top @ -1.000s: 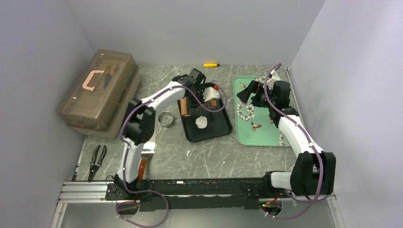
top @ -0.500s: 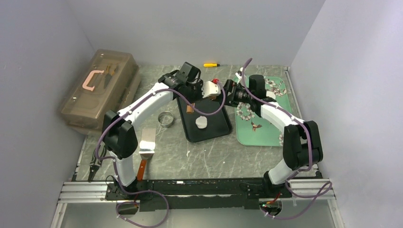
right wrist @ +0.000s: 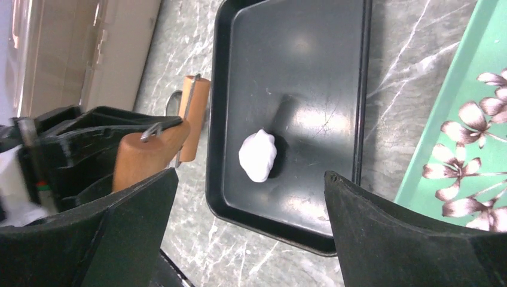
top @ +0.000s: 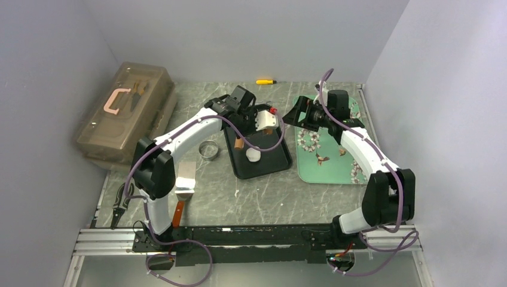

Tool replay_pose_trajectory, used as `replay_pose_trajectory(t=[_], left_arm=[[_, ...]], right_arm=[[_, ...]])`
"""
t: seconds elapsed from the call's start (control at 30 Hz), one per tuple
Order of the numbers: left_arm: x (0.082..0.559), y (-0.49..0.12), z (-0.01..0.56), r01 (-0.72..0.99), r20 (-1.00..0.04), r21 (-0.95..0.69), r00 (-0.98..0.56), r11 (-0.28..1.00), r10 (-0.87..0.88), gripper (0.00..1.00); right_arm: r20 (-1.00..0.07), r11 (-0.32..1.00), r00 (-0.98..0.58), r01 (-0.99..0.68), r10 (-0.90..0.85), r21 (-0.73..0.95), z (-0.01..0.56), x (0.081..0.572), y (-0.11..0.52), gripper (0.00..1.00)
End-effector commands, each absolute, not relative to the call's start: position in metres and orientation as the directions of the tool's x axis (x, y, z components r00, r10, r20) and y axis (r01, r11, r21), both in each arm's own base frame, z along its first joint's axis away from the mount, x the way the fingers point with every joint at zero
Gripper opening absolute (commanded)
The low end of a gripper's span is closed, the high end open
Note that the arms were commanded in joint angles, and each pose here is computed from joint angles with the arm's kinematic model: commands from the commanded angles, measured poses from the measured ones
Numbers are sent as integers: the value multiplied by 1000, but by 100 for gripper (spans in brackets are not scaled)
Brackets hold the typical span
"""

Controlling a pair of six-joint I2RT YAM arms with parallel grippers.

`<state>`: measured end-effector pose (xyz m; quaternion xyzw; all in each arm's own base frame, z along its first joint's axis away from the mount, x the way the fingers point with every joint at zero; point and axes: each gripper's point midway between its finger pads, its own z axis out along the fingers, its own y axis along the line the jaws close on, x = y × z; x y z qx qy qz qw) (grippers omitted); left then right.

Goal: Roll out the dumpling wrappers from the dough

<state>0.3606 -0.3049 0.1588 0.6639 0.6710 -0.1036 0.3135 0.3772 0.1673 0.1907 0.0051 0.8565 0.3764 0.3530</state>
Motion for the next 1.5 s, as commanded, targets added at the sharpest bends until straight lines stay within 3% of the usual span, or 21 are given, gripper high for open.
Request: replay_pose_trajectory(t=[0.0,0.2,0.33,0.5,0.93,0.97,1.1,1.17,1.2,1.27,1.3,1.4,1.47], left_arm=[[372,-319,170,941,-579,327,127,87,806,0],[373,-320,167,936,-565,342,133,85,814,0],[374,-323,169,936,-573,339,129,91,809,0],[374,-326,171,930,-574,353,133,98,808,0],[390,-332,182,912,-590,374,93,170,802,0],[392,-332,182,909,-590,377,89,176,803,0],[397,-332,182,905,-590,378,74,194,804,0],[397,-332,183,912,-603,361,69,194,794,0],[395,-331,184,918,-610,349,70,189,789,6],[392,-329,184,931,-631,320,73,174,772,42],[389,-328,185,938,-646,305,78,163,760,53],[389,-322,183,948,-676,276,72,161,733,73],[390,-318,180,950,-683,267,68,163,728,75]], right_arm=[[-689,713,-673,-343,268,611,238,377,169,95],[-628,564,-704,-387,331,730,260,372,203,100],[-578,576,-766,-346,283,741,239,376,231,99],[-489,549,-820,-272,297,790,210,383,243,88],[-382,459,-893,-243,239,854,176,369,278,64],[-377,452,-897,-244,232,858,175,367,280,61],[-386,470,-899,-255,207,845,169,363,279,26],[-394,481,-898,-262,196,837,167,361,278,1],[-400,490,-896,-267,190,830,166,361,276,0],[-412,489,-893,-280,183,826,168,361,275,0],[-418,476,-892,-295,174,828,171,359,276,0],[-439,437,-888,-342,140,832,181,355,279,0],[-455,425,-881,-364,131,829,188,354,280,0]])
